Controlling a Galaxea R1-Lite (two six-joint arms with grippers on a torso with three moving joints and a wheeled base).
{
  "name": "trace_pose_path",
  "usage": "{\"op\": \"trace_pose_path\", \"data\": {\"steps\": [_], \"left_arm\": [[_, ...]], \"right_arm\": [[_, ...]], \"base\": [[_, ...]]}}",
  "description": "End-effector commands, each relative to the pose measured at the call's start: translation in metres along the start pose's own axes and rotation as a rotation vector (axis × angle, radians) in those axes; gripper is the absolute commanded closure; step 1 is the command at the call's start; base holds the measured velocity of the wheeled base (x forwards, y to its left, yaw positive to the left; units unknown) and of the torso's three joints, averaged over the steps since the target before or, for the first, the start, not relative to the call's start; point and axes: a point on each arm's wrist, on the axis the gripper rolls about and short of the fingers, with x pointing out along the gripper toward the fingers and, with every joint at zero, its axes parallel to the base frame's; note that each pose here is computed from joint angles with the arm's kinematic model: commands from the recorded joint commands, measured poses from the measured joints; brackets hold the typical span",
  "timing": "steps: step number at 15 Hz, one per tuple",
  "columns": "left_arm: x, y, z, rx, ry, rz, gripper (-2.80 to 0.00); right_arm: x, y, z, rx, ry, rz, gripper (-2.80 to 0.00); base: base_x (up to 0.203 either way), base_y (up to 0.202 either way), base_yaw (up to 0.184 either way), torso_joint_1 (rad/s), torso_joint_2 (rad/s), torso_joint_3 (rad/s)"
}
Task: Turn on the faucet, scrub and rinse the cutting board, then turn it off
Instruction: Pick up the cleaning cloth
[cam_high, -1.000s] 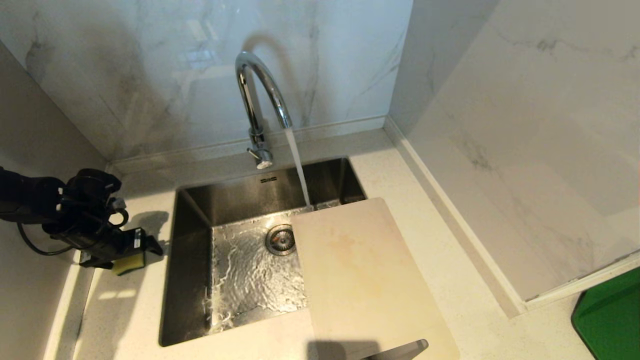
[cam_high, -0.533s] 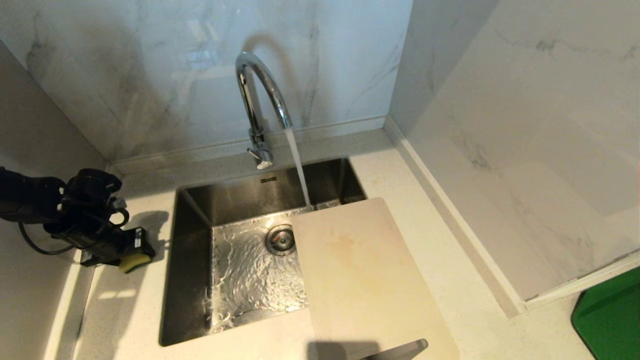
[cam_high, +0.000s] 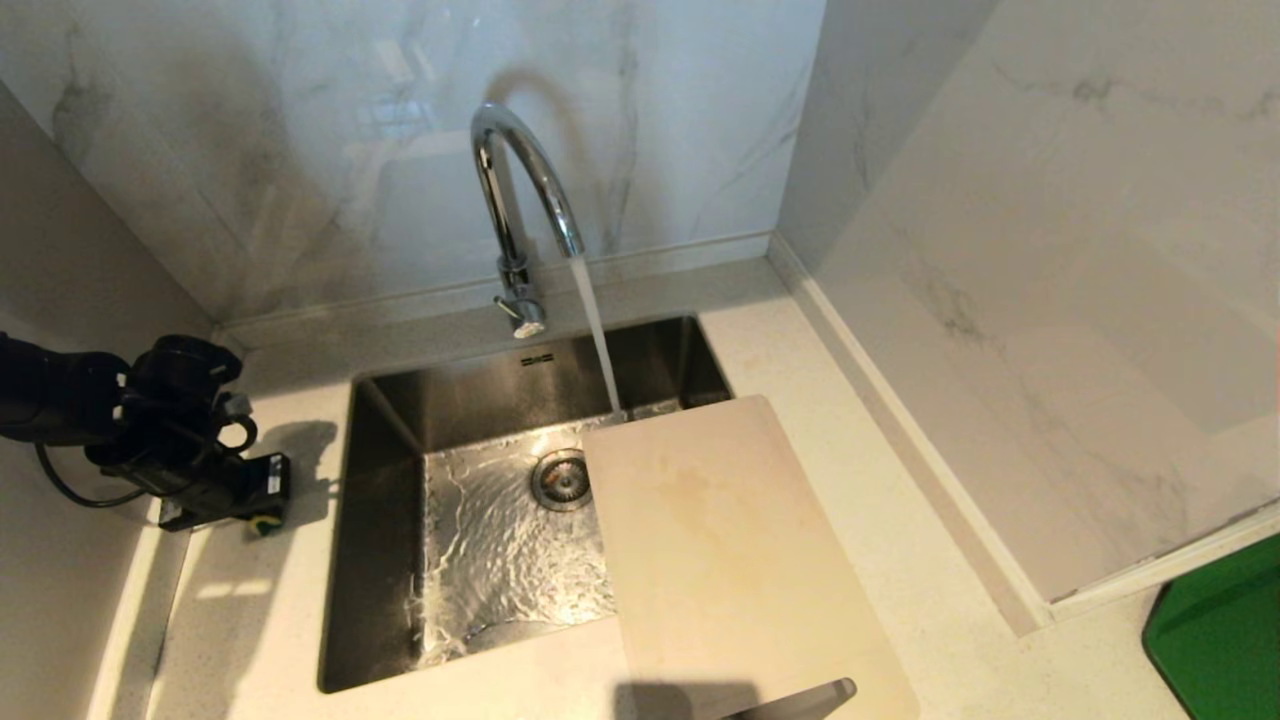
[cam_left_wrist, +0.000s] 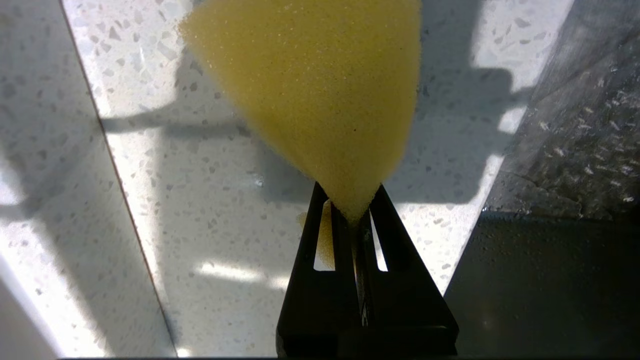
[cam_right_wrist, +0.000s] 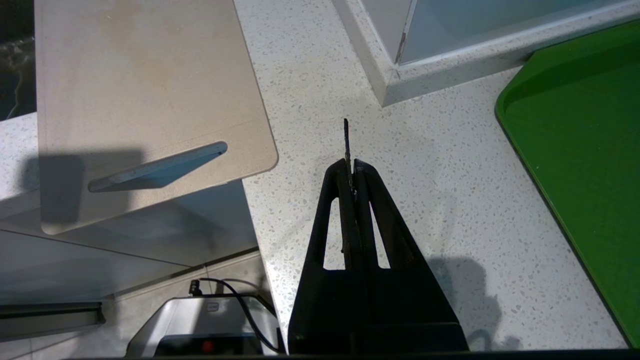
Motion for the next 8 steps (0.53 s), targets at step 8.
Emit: {"op": "trace_pose_path", "data": {"steps": [8], "left_arm": [[-0.134,-0.011,-0.015,0.160,-0.207,-0.110,0.00]], "right_arm": [[0.000,0.000,0.000,0.000,0.001,0.000,0.00]], "base": [[0.000,0.000,0.000,0.000,0.00,0.000]]}}
